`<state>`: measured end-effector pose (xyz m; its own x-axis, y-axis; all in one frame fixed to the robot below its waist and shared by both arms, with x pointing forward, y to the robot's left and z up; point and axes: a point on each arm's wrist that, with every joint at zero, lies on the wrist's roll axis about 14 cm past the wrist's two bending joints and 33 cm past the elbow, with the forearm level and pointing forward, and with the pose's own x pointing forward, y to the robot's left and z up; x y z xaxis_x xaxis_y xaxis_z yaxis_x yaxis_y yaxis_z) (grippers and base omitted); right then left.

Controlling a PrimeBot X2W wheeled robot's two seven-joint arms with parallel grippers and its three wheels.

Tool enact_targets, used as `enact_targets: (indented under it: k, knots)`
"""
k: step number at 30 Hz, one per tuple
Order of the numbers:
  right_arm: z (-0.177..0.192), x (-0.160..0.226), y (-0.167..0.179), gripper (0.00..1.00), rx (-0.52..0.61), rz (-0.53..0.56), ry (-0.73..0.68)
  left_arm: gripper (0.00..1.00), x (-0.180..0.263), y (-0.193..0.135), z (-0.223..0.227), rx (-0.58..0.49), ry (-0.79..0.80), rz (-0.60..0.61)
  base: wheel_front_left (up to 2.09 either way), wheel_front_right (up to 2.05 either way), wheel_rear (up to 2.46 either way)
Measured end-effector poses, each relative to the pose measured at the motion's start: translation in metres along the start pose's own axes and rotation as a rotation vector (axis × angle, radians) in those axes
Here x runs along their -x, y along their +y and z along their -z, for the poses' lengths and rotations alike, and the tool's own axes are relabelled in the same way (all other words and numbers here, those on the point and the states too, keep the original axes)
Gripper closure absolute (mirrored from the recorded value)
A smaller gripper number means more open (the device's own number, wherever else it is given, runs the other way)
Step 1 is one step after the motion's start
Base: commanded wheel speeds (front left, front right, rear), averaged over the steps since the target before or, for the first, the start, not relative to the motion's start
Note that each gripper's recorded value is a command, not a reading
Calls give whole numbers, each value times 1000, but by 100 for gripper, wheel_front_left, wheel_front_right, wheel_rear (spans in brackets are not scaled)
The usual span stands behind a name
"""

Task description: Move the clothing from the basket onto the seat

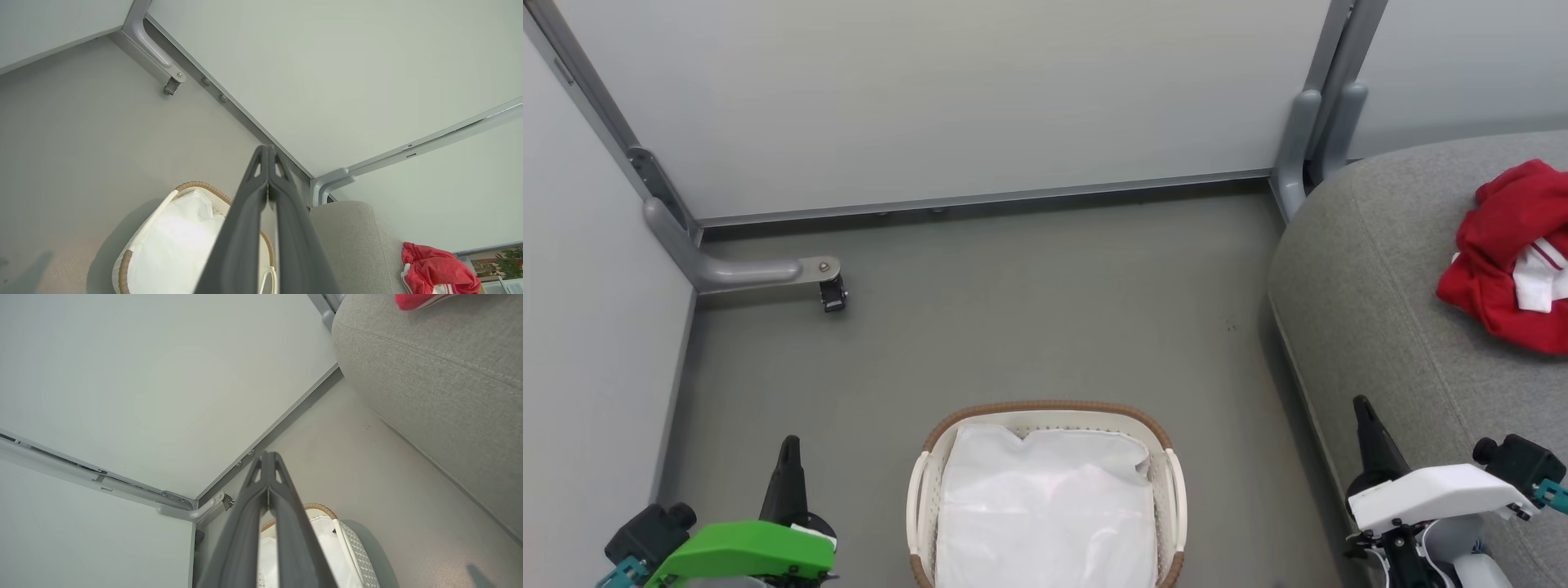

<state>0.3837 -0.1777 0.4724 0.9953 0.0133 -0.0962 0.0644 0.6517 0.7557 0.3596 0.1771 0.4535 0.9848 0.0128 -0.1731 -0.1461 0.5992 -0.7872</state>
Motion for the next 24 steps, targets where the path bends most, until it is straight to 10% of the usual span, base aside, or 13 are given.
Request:
enact_targets:
  k: [24]
  knots:
    - [-12,-2,2,100,-268,-5,-15,100,-8,-6,-17,243,-14,28,0,0,0]
